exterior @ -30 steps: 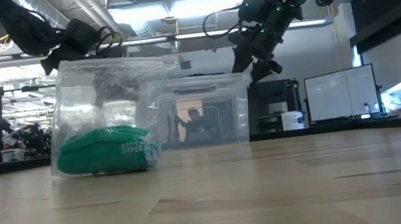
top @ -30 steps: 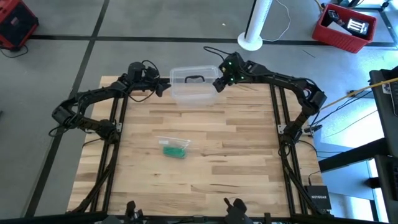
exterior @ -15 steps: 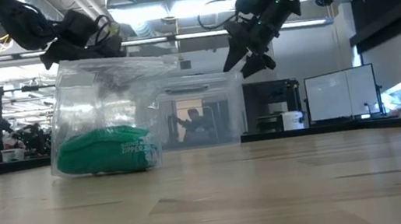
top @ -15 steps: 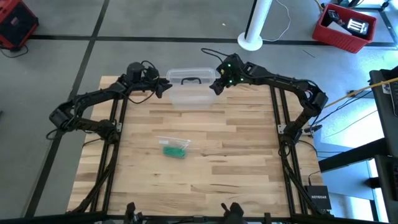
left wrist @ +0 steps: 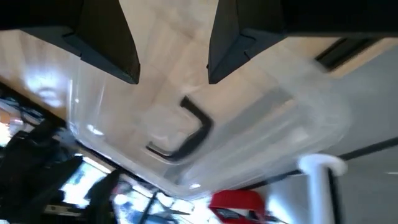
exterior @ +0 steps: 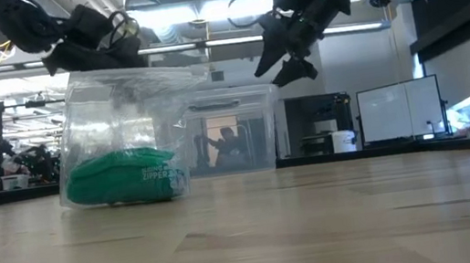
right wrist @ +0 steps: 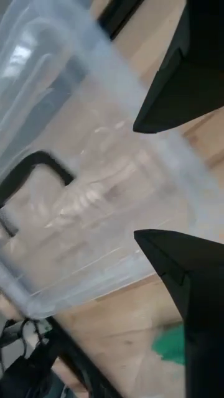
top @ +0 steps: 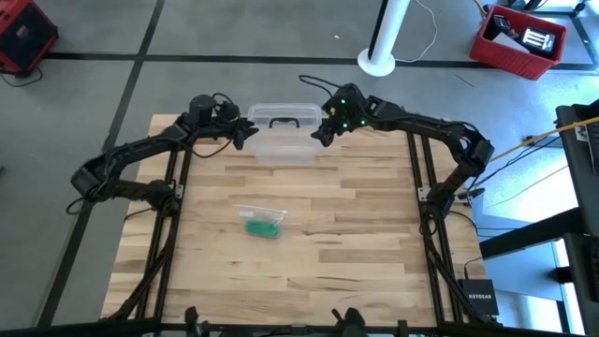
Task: Roll bandage
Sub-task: Open the transparent bin
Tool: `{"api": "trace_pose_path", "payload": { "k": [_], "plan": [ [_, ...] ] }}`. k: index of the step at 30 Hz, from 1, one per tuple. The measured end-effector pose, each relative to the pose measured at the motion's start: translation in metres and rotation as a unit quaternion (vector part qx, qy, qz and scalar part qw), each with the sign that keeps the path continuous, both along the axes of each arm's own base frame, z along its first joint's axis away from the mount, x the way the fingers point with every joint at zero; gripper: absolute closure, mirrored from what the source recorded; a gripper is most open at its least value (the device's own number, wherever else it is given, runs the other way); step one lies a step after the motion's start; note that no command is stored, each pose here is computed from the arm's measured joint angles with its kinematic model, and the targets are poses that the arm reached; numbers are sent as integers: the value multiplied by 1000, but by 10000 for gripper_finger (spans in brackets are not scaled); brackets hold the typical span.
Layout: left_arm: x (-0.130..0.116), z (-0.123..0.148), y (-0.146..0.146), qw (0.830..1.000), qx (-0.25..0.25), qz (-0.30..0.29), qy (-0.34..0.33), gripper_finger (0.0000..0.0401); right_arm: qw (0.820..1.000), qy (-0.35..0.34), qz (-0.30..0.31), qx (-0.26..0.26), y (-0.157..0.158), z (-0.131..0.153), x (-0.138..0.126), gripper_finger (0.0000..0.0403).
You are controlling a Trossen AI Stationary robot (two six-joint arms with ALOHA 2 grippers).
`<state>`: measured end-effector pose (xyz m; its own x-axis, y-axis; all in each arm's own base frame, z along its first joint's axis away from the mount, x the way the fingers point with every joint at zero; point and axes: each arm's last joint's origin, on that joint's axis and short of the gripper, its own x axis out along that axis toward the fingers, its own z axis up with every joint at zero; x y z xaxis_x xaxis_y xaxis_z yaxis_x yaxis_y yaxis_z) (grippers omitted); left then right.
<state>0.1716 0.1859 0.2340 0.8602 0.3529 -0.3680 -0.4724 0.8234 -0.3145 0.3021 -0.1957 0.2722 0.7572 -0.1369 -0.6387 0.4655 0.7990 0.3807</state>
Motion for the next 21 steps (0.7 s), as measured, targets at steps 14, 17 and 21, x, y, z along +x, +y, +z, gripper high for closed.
{"api": "trace_pose_path", "payload": {
  "k": [14, 17, 21],
  "plan": [
    [-11, -15, 4, 996, -27, 53, 65, 219, 997, 64, -22, -22, -11, -22, 2, 137],
    [-8, -15, 3, 997, -41, 36, 45, 219, 999, 46, -17, -9, -13, -24, 5, 137],
    [-8, -14, 3, 997, -58, 37, 31, 219, 999, 36, -21, -7, -14, -24, 6, 137]
  ]
}}
